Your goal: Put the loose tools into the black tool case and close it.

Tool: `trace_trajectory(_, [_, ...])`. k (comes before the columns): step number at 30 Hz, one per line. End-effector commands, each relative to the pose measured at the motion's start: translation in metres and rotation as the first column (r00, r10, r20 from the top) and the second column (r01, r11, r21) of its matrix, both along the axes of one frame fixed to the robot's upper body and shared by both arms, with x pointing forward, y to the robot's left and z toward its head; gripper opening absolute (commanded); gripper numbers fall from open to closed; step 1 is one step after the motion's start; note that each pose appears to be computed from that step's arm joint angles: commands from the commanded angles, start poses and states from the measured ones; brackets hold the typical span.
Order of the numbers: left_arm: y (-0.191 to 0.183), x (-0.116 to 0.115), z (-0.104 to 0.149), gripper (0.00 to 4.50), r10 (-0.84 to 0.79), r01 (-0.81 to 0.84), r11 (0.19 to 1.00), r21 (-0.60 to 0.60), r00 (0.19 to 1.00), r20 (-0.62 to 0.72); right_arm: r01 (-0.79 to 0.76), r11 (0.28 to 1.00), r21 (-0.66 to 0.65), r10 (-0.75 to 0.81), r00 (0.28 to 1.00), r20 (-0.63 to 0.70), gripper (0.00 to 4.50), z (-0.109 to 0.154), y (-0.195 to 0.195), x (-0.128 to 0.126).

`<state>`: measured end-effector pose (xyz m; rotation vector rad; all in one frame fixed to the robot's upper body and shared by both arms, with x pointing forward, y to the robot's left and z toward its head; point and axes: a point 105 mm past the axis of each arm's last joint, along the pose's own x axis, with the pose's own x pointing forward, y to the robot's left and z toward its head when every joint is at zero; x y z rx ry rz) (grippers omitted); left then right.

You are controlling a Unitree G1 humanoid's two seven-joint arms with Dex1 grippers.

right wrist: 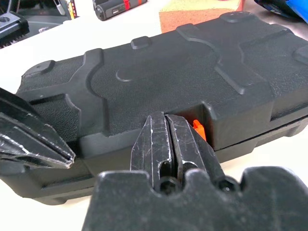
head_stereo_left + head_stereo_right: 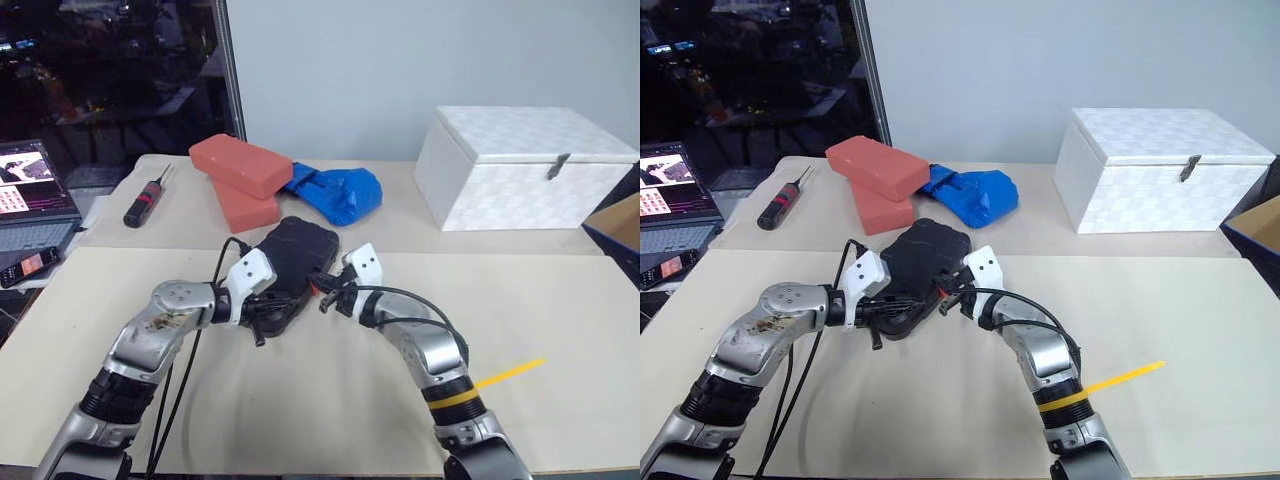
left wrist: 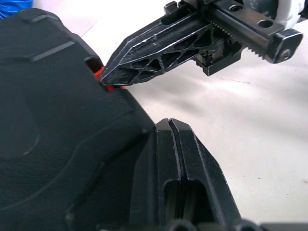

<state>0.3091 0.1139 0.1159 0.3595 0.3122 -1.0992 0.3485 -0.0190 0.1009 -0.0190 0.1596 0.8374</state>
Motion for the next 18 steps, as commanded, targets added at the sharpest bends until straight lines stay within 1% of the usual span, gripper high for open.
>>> trace_trajectory(1, [0.012,-0.007,-0.038,0.00,0.055,-0.043,0.995,0.086,0.989,-0.140,-0.006,0.996,-0.089,-0.010,0.985,-0.170,0.01,-0.051,0.002,-0.009])
trace_trajectory(7, [0.012,-0.006,-0.039,0.00,0.063,-0.051,0.995,0.087,0.988,-0.140,-0.017,0.996,-0.082,0.003,0.987,-0.161,0.01,-0.048,0.010,-0.004])
trace_trajectory(9, [0.012,-0.006,-0.038,0.00,0.065,-0.054,0.995,0.085,0.988,-0.140,-0.030,0.995,-0.097,0.013,0.986,-0.168,0.01,-0.050,0.013,-0.003])
trace_trajectory(12, [0.012,-0.005,-0.038,0.00,0.068,-0.056,0.995,0.084,0.988,-0.140,-0.031,0.990,-0.141,0.000,0.977,-0.211,0.01,-0.060,0.012,0.000])
trace_trajectory(14, [0.012,-0.005,-0.038,0.00,0.069,-0.058,0.995,0.082,0.988,-0.141,-0.026,0.989,-0.147,-0.006,0.977,-0.211,0.01,-0.061,0.012,0.003])
trace_trajectory(17, [0.012,-0.005,-0.037,0.00,0.071,-0.061,0.995,0.073,0.988,-0.138,-0.029,0.994,-0.109,0.008,0.983,-0.184,0.01,-0.051,0.016,0.006])
trace_trajectory(18, [0.012,-0.006,-0.035,0.00,0.070,-0.062,0.996,0.061,0.989,-0.134,-0.043,0.996,-0.072,0.033,0.991,-0.132,0.01,-0.040,0.019,0.006])
